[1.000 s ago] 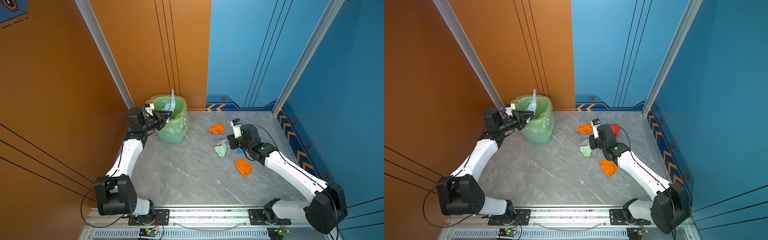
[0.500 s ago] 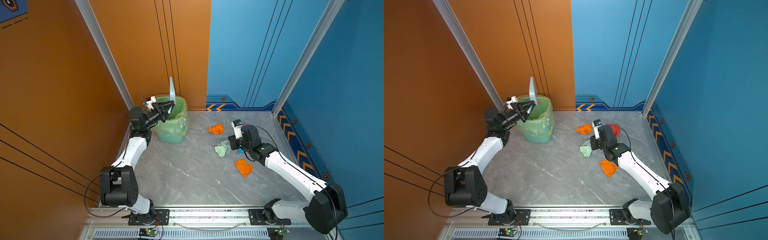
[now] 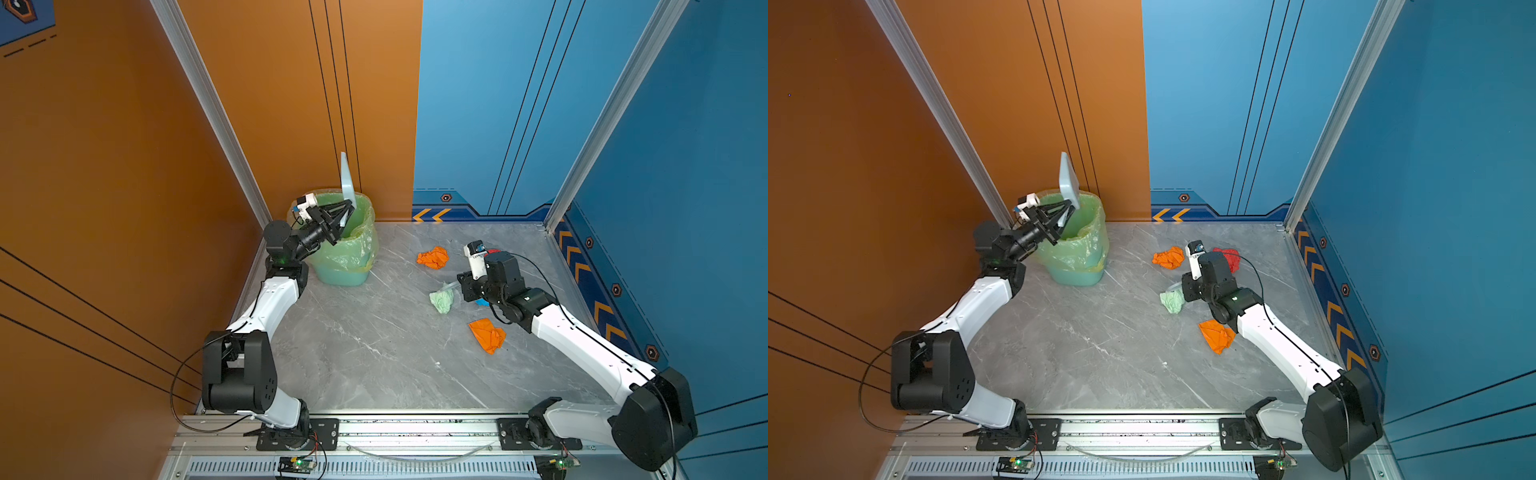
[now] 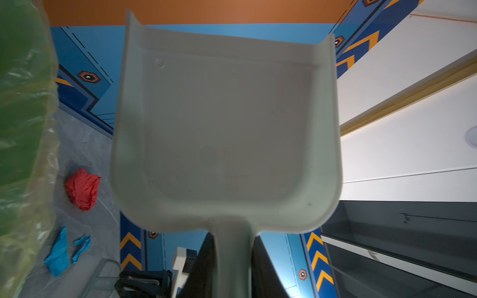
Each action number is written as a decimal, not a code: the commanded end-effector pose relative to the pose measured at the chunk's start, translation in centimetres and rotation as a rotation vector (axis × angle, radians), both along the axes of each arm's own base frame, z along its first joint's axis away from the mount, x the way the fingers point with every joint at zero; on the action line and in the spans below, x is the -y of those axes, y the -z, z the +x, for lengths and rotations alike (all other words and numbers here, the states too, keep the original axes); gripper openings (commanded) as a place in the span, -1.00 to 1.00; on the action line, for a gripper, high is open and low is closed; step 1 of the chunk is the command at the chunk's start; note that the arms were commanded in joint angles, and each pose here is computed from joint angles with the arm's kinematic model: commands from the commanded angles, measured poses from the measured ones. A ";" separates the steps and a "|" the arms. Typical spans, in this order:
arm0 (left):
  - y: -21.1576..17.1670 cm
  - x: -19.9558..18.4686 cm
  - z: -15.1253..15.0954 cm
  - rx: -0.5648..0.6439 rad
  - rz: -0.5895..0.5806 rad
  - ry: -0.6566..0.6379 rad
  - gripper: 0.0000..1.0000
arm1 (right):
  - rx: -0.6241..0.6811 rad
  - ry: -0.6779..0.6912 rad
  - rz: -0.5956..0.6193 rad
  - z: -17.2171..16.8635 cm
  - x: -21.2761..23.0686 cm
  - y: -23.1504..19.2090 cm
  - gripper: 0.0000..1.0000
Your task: Sweep away the paper scraps from the table
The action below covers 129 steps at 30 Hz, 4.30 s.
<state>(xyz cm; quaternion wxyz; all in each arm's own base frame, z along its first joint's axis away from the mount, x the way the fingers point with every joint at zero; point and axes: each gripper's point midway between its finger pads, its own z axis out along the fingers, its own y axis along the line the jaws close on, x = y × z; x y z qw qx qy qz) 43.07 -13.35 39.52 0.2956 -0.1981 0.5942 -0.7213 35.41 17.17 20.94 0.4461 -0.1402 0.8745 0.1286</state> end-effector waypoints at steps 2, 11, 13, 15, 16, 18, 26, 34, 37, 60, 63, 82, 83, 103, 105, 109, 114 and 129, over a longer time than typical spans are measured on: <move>1.0 1.6 -1.6 0.032 0.247 -0.022 -1.00 | 0.009 0.031 0.007 -0.7 0.8 -0.7 -1.00; 6.0 4.5 -6.5 0.080 0.921 -0.056 -1.00 | -0.011 0.166 -0.041 -0.8 3.4 -0.2 -1.00; 7.5 5.1 -7.5 0.087 1.017 -0.045 -1.00 | -0.009 0.203 -0.040 -0.5 3.9 -0.2 -1.00; 9.4 5.5 -8.5 0.080 1.101 -0.027 -1.00 | -0.009 0.240 -0.038 0.0 4.3 -0.4 -1.00; 10.3 5.6 -8.9 0.074 1.129 -0.020 -1.00 | -0.008 0.253 -0.040 0.2 4.5 -0.4 -1.00; 12.3 5.7 -9.6 0.060 1.183 -0.004 -1.00 | -0.010 0.283 -0.035 0.8 4.8 -0.5 -1.00; 19.5 5.2 -12.7 0.021 1.440 0.069 -1.00 | -0.052 0.362 -0.028 2.5 5.2 1.8 -1.00; 24.8 6.0 -16.0 0.051 1.639 0.175 -1.00 | -0.093 0.369 -0.040 3.8 4.6 3.5 -1.00; 26.9 6.3 -17.2 0.058 1.700 0.236 -1.00 | -0.089 0.377 -0.044 4.1 4.6 3.4 -1.00; 35.6 11.2 -19.8 0.088 1.771 0.486 -1.00 | -0.132 0.385 -0.131 4.8 4.8 6.2 -1.00; 35.9 12.0 -19.7 0.097 1.769 0.498 -1.00 | -0.149 0.357 -0.125 4.8 3.8 6.8 -1.00; 36.8 13.2 -19.5 0.089 1.749 0.516 -1.00 | -0.261 -0.010 -0.087 0.1 -4.6 9.2 -1.00; 36.8 13.3 -19.4 0.089 1.747 0.514 -1.00 | -0.267 -0.031 -0.076 -0.2 -4.9 9.2 -1.00; 35.5 14.4 -18.1 0.178 1.635 0.380 -1.00 | -0.119 0.124 0.039 1.7 -0.2 2.7 -1.00; 35.0 14.4 -17.9 0.190 1.632 0.357 -1.00 | -0.121 0.127 0.067 1.7 0.1 2.5 -1.00; 34.2 14.1 -17.7 0.204 1.642 0.338 -1.00 | -0.120 0.143 0.161 1.6 1.1 1.7 -1.00; 32.2 13.6 -17.7 0.209 1.655 0.331 -1.00 | -0.090 0.183 0.228 1.2 3.1 0.3 -1.00; 20.3 12.4 -16.6 0.310 1.640 0.280 -1.00 | -0.096 0.210 0.286 0.4 5.0 0.6 -1.00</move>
